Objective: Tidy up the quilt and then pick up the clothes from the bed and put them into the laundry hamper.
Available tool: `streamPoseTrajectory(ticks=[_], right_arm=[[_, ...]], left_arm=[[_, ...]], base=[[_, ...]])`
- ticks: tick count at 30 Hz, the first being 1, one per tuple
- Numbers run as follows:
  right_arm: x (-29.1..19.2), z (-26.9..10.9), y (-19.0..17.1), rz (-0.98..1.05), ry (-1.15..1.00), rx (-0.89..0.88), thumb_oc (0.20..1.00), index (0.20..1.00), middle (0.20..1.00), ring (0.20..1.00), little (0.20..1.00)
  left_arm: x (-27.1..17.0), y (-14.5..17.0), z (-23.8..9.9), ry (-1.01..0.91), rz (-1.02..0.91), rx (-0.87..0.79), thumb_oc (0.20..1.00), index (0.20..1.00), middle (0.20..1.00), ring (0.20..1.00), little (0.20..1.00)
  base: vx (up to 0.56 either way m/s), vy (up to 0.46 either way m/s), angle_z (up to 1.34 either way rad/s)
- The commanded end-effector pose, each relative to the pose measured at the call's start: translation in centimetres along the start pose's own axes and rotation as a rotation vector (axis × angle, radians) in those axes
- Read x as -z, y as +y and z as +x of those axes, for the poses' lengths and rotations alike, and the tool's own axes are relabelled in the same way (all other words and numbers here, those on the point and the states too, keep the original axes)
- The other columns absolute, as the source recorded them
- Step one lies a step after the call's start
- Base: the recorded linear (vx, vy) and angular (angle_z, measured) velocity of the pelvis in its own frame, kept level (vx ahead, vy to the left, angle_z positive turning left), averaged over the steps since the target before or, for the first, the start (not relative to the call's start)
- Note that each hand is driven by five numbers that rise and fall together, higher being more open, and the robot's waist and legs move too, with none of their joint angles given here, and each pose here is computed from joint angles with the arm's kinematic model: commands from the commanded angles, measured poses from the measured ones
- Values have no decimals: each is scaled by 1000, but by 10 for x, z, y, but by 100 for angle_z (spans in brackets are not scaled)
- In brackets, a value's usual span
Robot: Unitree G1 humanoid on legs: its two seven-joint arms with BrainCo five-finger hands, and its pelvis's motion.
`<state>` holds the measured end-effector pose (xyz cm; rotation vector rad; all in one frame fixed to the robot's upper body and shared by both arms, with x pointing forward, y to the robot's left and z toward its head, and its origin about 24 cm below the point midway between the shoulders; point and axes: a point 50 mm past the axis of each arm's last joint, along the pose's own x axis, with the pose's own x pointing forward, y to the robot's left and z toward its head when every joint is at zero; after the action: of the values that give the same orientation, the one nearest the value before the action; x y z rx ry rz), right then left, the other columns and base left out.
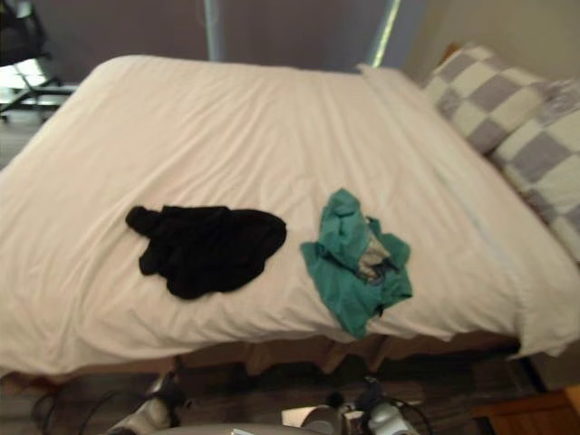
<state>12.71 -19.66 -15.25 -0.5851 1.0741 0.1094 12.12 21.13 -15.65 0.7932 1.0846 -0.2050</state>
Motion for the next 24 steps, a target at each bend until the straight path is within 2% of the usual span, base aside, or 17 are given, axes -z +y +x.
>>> streamPoseTrajectory(ticks=[1,4,8,9,10,11,13,15,17,18,20,21,22,24], right_arm=[[-35,5,-11,45,-108,9,1000,1000,1000,1000,1000],[-2,4,-21,143,12,66,1000,1000,1000,1000,1000],[41,0,-60,315,165,230,1000,1000,1000,1000,1000],[57,-4,-70,381,207,285,1000,1000,1000,1000,1000],[79,-15,-95,480,234,410,1000,1000,1000,1000,1000],[79,-15,-95,479,234,409,1000,1000,1000,1000,1000],[93,-27,-117,548,217,538,1000,1000,1000,1000,1000],[99,-40,-139,610,169,664,1000,1000,1000,1000,1000],[99,-55,-161,583,90,763,1000,1000,1000,1000,1000],[93,-64,-177,513,34,816,1000,1000,1000,1000,1000],[74,-75,-202,409,-67,890,1000,1000,1000,1000,1000],[48,-87,-227,284,-185,958,1000,1000,1000,1000,1000],[48,-88,-227,283,-184,958,1000,1000,1000,1000,1000],[14,-101,-248,128,-310,1017,1000,1000,1000,1000,1000]], left_arm=[[-3,14,4,27,-23,-51,1000,1000,1000,1000,1000],[28,13,-1,139,-113,-66,1000,1000,1000,1000,1000],[80,24,-13,310,-308,-158,1000,1000,1000,1000,1000],[102,30,-20,383,-356,-193,1000,1000,1000,1000,1000],[136,46,-34,479,-397,-269,1000,1000,1000,1000,1000],[136,46,-34,479,-396,-269,1000,1000,1000,1000,1000],[154,76,-44,498,-414,-396,1000,1000,1000,1000,1000],[147,124,-49,377,-443,-614,1000,1000,1000,1000,1000],[128,176,-63,198,-423,-823,1000,1000,1000,1000,1000],[106,211,-78,36,-393,-943,1000,1000,1000,1000,1000],[75,249,-96,-133,-317,-1055,1000,1000,1000,1000,1000],[34,280,-118,-331,-207,-1136,1000,1000,1000,1000,1000],[34,280,-118,-331,-206,-1135,1000,1000,1000,1000,1000],[-10,297,-138,-526,-117,-1173,1000,1000,1000,1000,1000]], base=[[-40,154,-20],[-22,108,15],[9,-10,15],[65,-21,-17],[60,-16,-17],[68,-14,-2],[69,-16,-2],[66,-20,6],[40,-16,5],[0,0,0],[27,-3,5],[21,3,3],[0,0,0],[35,-10,-9]])
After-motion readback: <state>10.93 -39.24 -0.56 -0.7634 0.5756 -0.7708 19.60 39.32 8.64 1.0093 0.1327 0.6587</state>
